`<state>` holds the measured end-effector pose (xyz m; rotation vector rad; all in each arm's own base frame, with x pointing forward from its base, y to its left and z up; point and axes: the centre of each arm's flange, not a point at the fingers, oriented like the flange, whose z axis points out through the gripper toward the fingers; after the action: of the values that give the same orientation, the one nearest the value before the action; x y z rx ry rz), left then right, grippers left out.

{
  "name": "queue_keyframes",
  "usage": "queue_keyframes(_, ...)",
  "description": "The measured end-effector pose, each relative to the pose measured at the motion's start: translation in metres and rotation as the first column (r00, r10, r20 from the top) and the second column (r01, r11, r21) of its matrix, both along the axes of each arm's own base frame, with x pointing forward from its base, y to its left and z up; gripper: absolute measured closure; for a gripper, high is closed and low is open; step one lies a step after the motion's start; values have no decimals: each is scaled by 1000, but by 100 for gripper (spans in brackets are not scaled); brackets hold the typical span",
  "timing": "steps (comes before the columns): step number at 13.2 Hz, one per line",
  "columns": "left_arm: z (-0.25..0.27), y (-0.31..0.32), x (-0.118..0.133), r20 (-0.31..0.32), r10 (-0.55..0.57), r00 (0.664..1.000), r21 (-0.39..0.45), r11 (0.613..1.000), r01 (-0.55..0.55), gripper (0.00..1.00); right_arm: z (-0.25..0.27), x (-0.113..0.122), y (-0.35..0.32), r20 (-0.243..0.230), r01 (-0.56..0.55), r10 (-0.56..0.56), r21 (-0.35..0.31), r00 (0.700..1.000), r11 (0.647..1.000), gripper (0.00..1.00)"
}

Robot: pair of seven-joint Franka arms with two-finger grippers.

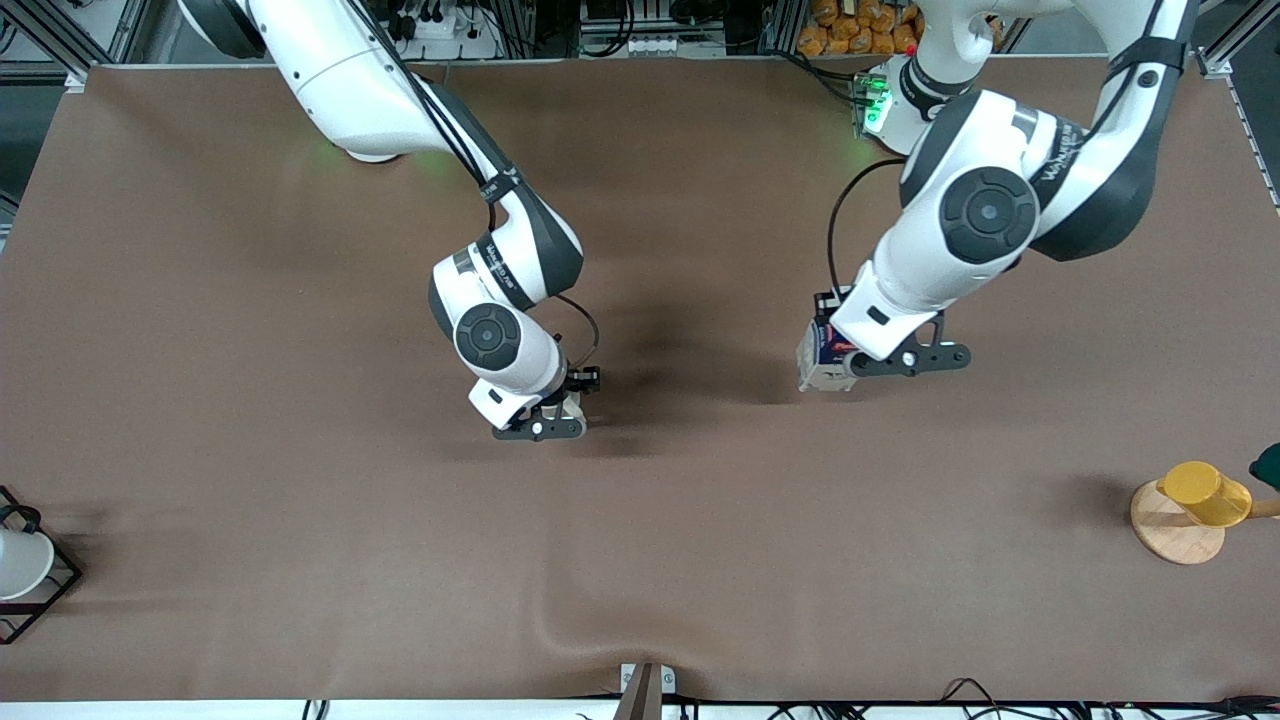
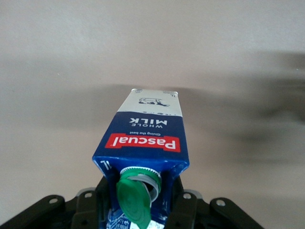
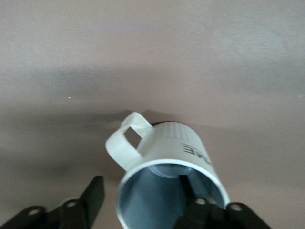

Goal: Place milk next to cup
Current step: 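Carry the mug and carton toward the table middle with both grippers, then release the mug with the right gripper while the left gripper carries the carton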

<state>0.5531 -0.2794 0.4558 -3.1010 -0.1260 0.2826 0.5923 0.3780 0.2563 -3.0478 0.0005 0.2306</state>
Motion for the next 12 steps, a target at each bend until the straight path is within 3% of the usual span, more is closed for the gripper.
queue_keyframes(2,-1,-34,-18,-5,-10,1000,-1,1000,10,48,29,14,-21,6,29,-29,-8,1000,1000,1)
queue_keyframes(7,-9,-152,-71,-4,-144,990,-36,989,144,47,144,34,-112,-12,119,-119,-5,993,993,0)
queue_keyframes(9,-15,-196,-80,-1,-147,989,-66,987,147,47,170,37,-161,-26,87,-87,5,996,996,0)
queue_keyframes(12,-28,-248,-91,42,-152,987,-119,981,156,48,187,40,-251,-10,43,-43,37,999,998,0)
